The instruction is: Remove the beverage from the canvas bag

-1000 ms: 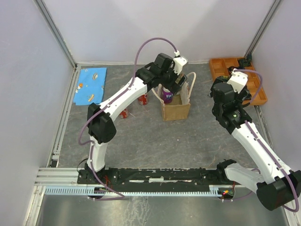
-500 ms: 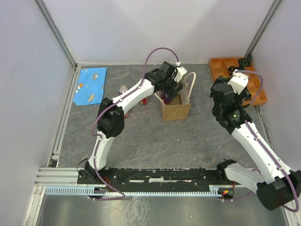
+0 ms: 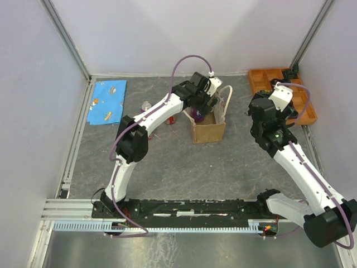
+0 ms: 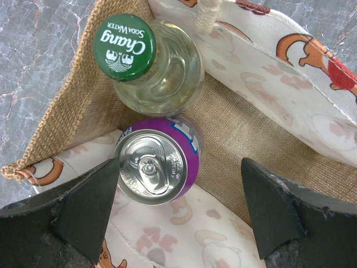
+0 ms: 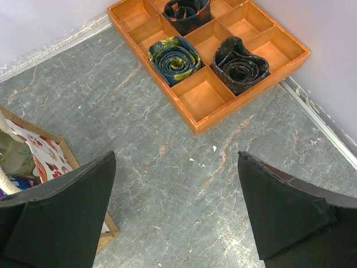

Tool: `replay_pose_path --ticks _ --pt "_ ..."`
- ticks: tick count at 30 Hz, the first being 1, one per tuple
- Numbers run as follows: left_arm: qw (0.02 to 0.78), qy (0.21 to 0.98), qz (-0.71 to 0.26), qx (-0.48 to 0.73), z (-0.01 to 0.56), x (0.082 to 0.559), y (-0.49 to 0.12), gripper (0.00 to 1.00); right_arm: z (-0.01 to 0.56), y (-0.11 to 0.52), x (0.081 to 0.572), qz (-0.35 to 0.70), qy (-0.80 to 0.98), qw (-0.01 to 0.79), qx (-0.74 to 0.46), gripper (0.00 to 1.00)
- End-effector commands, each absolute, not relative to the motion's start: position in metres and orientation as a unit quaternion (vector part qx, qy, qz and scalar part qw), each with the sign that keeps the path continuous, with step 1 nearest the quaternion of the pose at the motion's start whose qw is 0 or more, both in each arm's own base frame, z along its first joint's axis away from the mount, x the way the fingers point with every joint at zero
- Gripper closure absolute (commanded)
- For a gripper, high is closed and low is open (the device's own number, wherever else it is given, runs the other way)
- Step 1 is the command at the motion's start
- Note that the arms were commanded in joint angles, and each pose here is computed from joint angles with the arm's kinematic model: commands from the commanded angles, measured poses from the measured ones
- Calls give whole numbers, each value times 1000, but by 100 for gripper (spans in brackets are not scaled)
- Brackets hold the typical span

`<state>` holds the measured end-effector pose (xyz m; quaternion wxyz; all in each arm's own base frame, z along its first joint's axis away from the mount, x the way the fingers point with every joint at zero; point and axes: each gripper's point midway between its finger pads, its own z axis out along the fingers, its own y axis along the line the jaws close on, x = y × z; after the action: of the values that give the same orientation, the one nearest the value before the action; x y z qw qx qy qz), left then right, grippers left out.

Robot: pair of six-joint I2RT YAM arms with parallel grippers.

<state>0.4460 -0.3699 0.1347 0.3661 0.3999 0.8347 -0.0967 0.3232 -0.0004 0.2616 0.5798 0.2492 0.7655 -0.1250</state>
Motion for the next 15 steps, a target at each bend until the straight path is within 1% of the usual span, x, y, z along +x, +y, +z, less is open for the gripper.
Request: replay_pose_path --ticks 1,4,7,15 --pt "437 815 -89 370 186 471 -367 4 269 4 331 -113 761 587 253 2" --pt "453 809 -85 365 202 471 -366 4 266 6 334 -110 765 584 250 2" --pt "458 808 -70 363 201 476 -361 3 266 8 335 -106 765 584 250 2" --pt "429 822 -62 369 167 479 -364 3 265 6 332 -109 765 583 252 3"
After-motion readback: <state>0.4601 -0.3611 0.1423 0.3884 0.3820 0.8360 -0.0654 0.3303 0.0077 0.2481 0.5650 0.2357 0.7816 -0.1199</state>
